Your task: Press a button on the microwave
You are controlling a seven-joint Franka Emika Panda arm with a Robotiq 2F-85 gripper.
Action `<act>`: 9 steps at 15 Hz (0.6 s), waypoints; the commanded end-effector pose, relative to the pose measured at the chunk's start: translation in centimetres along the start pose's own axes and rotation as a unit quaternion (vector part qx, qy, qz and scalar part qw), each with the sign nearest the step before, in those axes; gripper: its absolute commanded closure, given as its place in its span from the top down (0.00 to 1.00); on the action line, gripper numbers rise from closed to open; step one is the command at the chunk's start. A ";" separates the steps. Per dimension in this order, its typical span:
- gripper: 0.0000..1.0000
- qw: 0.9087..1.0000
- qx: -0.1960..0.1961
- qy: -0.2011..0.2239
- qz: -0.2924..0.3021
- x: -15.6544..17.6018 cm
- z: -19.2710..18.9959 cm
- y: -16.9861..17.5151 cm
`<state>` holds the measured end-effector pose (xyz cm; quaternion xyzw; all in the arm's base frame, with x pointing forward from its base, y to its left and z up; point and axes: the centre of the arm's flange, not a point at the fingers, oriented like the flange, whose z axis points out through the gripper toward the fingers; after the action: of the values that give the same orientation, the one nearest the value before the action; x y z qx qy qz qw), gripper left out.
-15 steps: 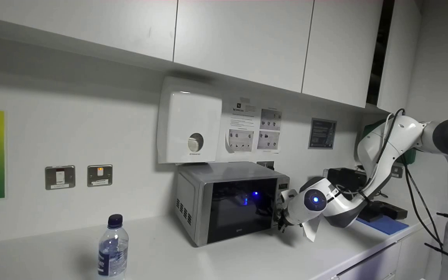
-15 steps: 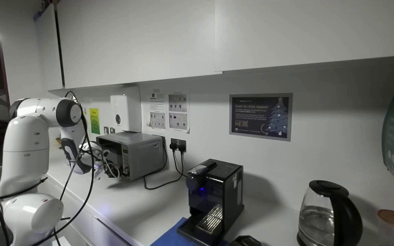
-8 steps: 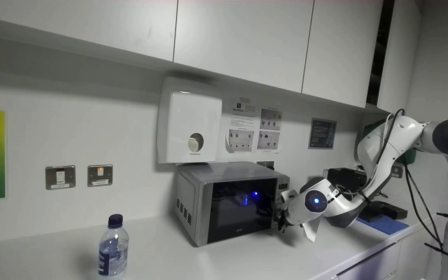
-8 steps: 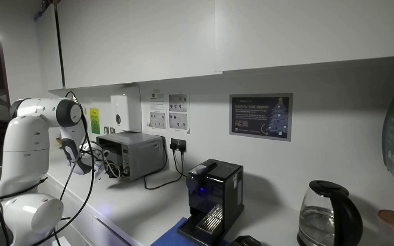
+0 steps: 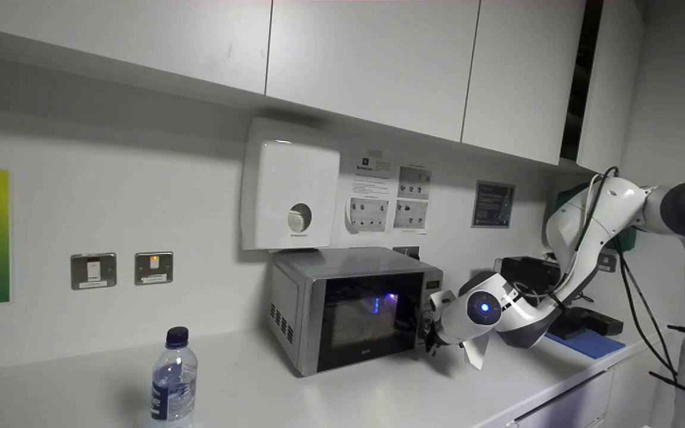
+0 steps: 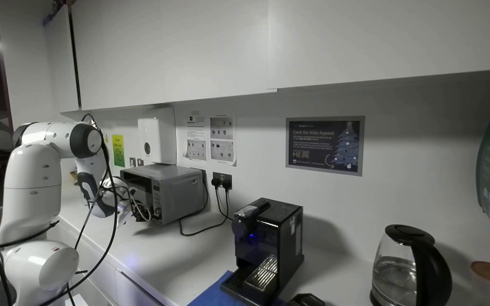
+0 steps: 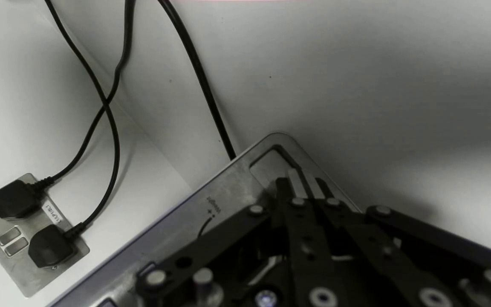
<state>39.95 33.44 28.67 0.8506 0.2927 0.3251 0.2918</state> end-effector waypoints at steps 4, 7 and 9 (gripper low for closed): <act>0.00 1.000 0.001 0.006 0.007 2.0 1.3 3.0; 0.00 0.999 0.031 -0.004 0.034 2.0 -0.1 3.5; 0.00 0.995 0.075 -0.016 0.067 1.9 -1.0 3.9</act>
<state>40.29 33.49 29.67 0.8755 0.2652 0.3143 0.2537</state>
